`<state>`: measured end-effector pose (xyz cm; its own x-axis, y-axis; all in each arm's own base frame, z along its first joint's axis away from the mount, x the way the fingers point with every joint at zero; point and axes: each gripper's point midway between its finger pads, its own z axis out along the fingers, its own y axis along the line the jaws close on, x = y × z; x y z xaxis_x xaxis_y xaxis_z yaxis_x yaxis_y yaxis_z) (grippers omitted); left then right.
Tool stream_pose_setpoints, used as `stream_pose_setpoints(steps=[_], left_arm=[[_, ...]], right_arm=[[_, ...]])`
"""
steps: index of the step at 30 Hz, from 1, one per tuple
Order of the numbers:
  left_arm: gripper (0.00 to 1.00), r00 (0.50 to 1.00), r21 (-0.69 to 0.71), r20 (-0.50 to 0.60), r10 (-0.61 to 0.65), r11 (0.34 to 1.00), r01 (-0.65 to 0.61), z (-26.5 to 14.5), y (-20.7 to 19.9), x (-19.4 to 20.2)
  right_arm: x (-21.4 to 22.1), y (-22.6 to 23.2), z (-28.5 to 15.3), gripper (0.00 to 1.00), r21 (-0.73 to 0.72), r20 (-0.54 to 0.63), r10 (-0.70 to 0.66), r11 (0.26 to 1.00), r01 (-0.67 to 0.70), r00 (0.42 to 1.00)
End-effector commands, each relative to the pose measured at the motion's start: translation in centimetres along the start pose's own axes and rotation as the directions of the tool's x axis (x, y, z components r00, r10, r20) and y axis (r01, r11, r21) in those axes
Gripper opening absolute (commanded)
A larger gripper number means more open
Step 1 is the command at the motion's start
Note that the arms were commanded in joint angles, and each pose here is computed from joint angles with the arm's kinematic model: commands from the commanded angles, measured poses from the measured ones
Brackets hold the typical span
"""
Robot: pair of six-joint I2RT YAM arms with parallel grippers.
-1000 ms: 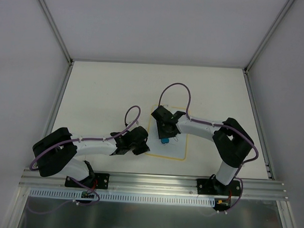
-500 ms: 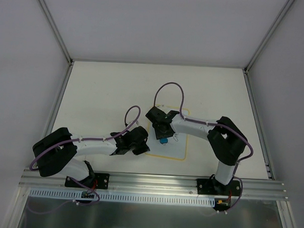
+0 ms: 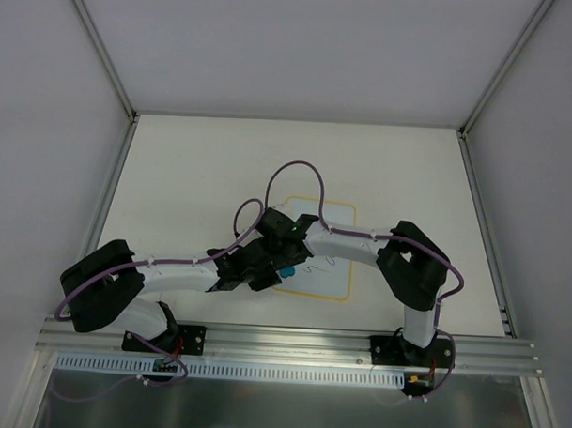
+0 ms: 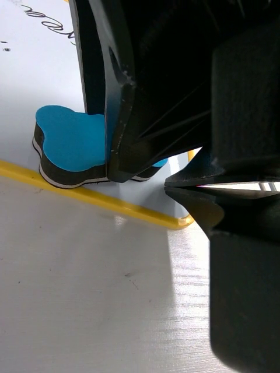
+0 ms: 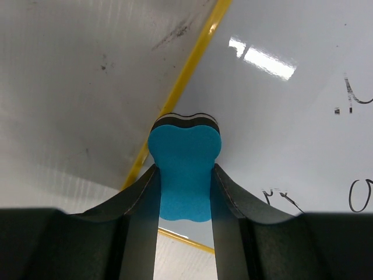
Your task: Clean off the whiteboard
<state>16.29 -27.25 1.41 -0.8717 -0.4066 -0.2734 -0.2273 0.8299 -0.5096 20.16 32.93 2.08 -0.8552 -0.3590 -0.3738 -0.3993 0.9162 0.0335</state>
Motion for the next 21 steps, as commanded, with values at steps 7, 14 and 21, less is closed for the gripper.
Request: stream_pose_setpoints(steps=[7, 14, 21], left_arm=[[0.0, 0.999, -0.219, -0.044, 0.025, 0.975, -0.034, 0.1, 6.9, 1.3], [0.0, 0.999, -0.228, -0.049, 0.006, 0.974, -0.017, 0.2, 7.2, 1.3], [0.0, 0.999, -0.234, -0.05, -0.009, 0.972, -0.003, 0.2, 7.5, 1.3]], right_arm=[[1.8, 0.4, 1.3, 0.07, -0.003, -0.045, 0.044, 0.999, -0.045, 0.998], [2.8, -6.2, -0.7, 0.07, 0.233, -0.043, 0.039, 0.972, -0.028, 0.998], [6.0, -11.5, -1.5, 0.07, 0.293, -0.073, 0.175, 0.945, -0.147, 0.982]])
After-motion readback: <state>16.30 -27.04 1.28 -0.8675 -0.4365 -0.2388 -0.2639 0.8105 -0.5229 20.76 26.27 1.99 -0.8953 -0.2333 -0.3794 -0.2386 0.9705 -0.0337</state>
